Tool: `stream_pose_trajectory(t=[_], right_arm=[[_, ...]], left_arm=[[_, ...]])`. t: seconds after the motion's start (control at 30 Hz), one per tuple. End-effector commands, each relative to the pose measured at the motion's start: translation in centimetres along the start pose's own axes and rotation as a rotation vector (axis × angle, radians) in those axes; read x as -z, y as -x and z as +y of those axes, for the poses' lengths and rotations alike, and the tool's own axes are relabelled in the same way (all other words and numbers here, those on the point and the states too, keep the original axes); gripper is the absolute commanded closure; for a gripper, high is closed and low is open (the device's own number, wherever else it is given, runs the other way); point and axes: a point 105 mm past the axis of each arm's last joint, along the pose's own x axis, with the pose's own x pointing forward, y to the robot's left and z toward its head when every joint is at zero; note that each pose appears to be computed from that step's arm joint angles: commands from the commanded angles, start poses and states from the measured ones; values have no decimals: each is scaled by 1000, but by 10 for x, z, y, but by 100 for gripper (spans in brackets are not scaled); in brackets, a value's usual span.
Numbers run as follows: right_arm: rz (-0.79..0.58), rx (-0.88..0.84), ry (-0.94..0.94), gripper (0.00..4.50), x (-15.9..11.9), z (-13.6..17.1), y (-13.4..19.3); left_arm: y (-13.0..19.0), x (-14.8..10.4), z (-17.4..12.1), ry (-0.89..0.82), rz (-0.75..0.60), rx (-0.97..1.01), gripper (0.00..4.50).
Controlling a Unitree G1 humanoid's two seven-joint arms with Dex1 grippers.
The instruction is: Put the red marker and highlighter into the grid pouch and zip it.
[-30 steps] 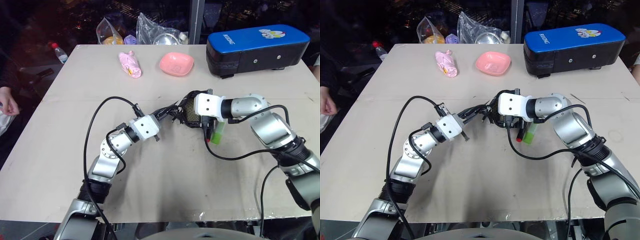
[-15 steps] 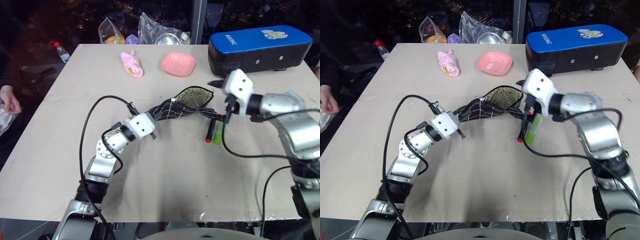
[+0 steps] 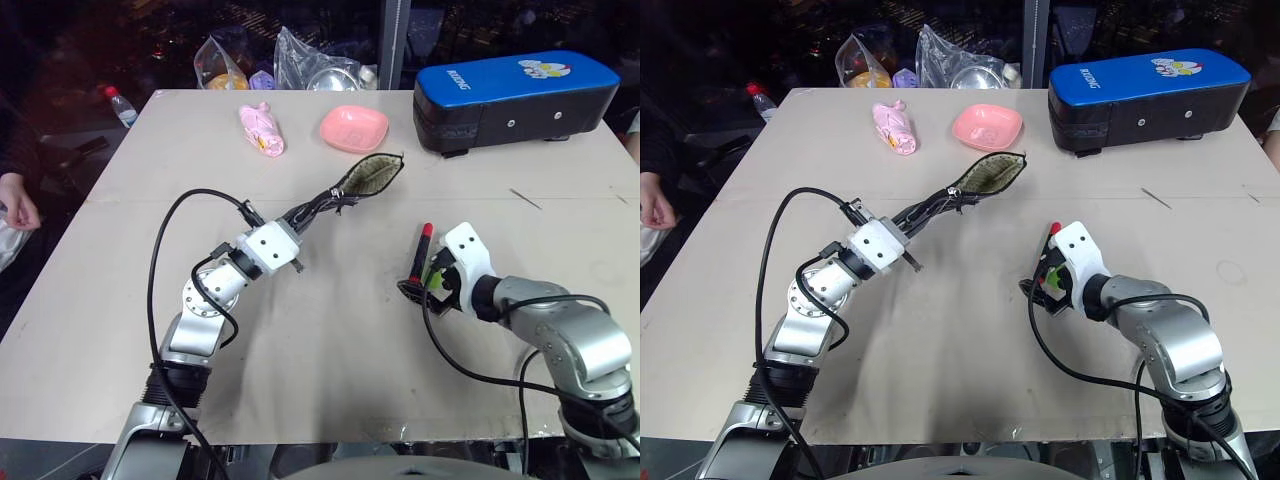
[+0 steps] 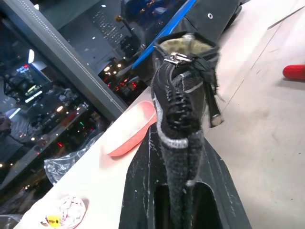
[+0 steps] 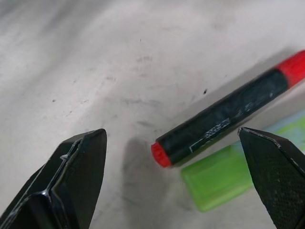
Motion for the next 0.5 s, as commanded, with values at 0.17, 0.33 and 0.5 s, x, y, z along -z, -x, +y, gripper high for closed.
stream_pose_trajectory(t=[0.17,0.33,0.5], right_arm=[[-16,75,-34,4,-4,-6,-12],[19,120,-52,85,4,-11,-18],[47,111,-28,318,9,-6,-21]], left_arm=[[-1,-15,13,-47,-54,-46,450],[-2,-14,13,-50,-52,-50,450],[-2,-14,12,-47,-53,-47,450]])
